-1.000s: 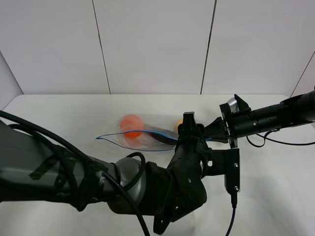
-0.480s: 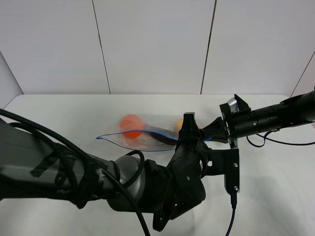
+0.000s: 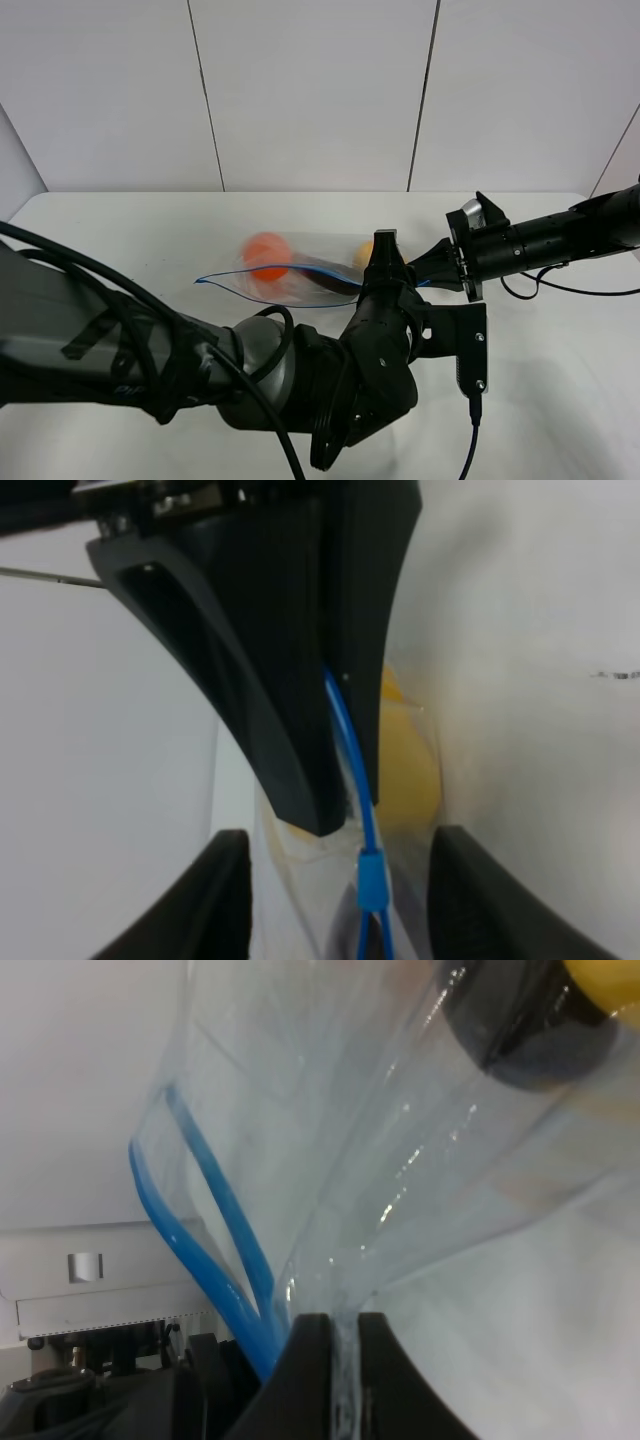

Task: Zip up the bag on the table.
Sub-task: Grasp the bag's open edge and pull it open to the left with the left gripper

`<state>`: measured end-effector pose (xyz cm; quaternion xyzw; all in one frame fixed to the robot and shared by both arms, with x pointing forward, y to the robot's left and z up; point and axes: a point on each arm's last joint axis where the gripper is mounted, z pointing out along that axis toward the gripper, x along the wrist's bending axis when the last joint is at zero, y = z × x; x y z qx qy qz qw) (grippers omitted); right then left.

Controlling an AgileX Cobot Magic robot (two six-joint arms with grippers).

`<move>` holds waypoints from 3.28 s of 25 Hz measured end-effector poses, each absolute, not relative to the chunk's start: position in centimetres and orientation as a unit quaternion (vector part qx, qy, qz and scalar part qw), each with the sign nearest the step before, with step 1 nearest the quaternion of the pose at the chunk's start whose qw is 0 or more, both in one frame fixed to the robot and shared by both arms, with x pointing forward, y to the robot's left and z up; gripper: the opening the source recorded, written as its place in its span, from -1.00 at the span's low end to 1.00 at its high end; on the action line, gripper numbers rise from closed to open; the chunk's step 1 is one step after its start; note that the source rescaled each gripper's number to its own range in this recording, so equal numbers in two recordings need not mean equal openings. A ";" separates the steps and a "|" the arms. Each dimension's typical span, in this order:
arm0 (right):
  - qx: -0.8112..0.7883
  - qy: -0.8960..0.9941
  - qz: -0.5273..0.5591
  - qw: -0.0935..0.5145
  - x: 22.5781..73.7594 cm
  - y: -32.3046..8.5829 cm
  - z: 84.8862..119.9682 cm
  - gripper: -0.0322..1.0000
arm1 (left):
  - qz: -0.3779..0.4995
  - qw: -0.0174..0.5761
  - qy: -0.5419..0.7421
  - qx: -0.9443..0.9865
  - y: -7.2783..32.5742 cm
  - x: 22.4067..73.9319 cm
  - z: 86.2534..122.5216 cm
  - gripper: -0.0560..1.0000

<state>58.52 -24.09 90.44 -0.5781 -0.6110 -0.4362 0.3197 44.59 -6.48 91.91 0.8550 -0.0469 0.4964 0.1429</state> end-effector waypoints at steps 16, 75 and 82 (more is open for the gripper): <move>-0.578 -0.611 -0.436 0.320 58.5 -24.1 90.4 -0.94 | 0.489 0.145 -0.044 0.859 -6.2 45.1 91.8 -0.29; -0.578 -0.611 -0.437 0.320 58.5 -24.1 90.4 -0.94 | 0.481 0.138 -0.070 0.863 -6.2 45.3 91.6 -0.77; -0.578 -0.611 -0.437 0.320 58.5 -24.1 90.4 -0.94 | 0.479 0.137 -0.074 0.864 -6.2 45.3 91.6 -0.89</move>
